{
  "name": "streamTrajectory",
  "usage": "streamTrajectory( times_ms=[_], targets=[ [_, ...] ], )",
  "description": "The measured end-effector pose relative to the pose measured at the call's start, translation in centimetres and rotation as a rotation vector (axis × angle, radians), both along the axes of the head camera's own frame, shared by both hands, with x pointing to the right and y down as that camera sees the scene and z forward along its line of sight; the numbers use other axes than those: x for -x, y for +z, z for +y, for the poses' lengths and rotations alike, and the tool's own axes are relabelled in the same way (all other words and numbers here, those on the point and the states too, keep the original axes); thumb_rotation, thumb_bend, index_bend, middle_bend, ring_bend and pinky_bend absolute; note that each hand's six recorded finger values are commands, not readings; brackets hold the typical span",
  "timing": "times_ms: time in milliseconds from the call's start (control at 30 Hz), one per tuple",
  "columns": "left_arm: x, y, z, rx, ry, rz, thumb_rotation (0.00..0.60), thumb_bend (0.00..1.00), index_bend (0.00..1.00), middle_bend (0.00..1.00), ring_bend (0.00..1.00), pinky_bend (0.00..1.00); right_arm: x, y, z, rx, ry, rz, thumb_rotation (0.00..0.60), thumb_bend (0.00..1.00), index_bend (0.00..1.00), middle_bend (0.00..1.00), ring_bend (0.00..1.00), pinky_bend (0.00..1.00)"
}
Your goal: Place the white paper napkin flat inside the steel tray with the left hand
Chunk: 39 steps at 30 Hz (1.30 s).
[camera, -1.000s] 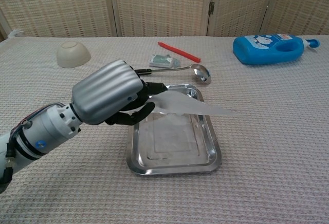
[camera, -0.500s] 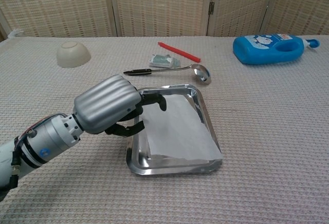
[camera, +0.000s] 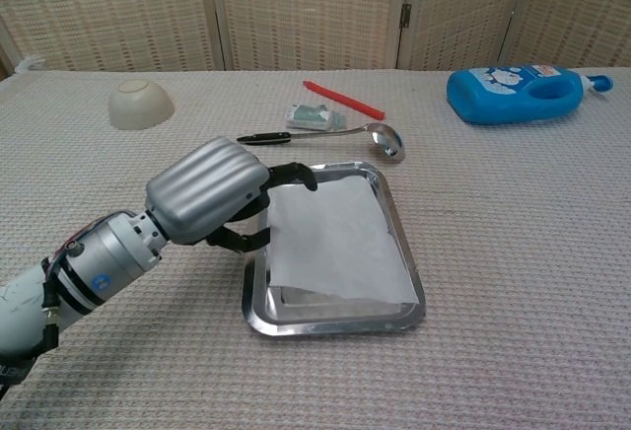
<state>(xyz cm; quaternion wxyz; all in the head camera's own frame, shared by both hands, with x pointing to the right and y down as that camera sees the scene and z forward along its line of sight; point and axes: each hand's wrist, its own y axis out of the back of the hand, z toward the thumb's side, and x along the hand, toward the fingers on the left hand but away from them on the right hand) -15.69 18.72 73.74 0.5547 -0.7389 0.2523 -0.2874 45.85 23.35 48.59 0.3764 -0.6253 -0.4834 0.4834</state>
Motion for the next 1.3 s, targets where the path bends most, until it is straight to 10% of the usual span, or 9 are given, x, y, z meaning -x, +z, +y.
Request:
streamTrajectory(
  times_ms=[1300],
  targets=[
    [0.4,-1.5,0.7,-0.048,0.003,-0.022,0.6,0.09,0.22,1.0,1.0,1.0,0.7,-0.2,0.2,-0.006,-0.024,-0.018,0.6,0.43,0.0,0.0,0.0,0.0]
  ],
)
